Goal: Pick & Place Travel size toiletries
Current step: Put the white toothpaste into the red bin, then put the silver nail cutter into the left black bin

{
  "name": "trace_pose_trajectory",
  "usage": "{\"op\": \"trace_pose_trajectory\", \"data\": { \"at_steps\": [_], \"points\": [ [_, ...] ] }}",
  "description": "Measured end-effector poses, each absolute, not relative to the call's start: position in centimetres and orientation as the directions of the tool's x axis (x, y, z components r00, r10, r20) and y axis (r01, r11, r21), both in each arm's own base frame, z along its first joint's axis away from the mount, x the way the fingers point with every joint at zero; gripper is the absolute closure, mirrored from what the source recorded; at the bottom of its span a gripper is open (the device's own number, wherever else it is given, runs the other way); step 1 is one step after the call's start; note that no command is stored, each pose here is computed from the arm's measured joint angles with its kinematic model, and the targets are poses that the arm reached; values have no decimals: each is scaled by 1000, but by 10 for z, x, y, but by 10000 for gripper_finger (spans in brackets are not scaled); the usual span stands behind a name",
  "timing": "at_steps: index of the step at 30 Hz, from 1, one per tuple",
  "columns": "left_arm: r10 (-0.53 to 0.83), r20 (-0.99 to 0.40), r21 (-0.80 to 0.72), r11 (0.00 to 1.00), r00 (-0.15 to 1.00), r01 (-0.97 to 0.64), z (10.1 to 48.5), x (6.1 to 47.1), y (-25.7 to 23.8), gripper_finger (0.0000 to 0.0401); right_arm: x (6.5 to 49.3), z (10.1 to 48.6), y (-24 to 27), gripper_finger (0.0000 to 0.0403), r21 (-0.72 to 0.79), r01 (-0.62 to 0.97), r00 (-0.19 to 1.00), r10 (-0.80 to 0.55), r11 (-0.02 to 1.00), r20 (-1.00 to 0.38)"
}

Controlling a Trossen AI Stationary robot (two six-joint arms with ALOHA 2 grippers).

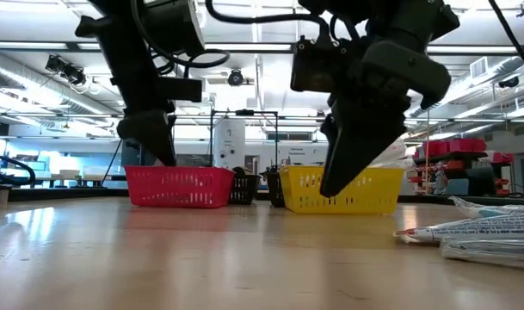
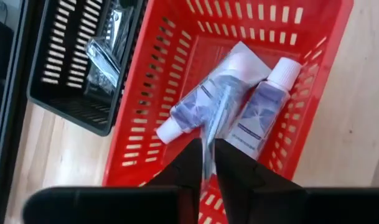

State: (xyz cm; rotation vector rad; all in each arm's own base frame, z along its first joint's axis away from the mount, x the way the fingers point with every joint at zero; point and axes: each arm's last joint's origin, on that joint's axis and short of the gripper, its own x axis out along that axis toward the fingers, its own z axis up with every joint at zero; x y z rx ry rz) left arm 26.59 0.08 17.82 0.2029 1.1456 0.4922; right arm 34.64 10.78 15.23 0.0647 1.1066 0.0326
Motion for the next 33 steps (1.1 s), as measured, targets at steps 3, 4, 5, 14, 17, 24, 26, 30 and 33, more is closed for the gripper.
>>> {"op": "trace_pose_trajectory", "data": {
  "at_steps": [3,4,5,14,17,24,26,30,33],
  "points": [
    [474,-818,403,876,325,-265,178,266,1,328,348,153,108,292,67,-15,467,66,998,-882],
    [474,-818,403,876,324,-264,178,266,1,320,349,154,109,292,69,-16,473,69,997,-878],
    [474,-818,403,876,324,-264,178,266,1,313,349,154,109,292,71,-17,478,70,997,-875],
    [561,-761,449,818,325,-359,180,268,4,274,352,156,114,292,168,-65,487,179,984,-855],
    [560,-757,443,818,337,-367,181,269,4,278,352,156,114,292,174,-64,481,184,983,-857],
    [547,-722,394,829,425,-397,194,282,2,295,348,153,111,292,212,97,444,148,972,-883],
    [534,-713,369,837,454,-405,204,288,1,298,348,153,109,292,219,148,444,133,964,-886],
    [497,-704,314,858,507,-406,221,298,0,300,350,153,105,292,207,168,455,111,964,-884],
    [469,-701,308,879,537,-365,228,302,-1,300,353,154,98,292,143,145,481,57,979,-875]
  ]
}}
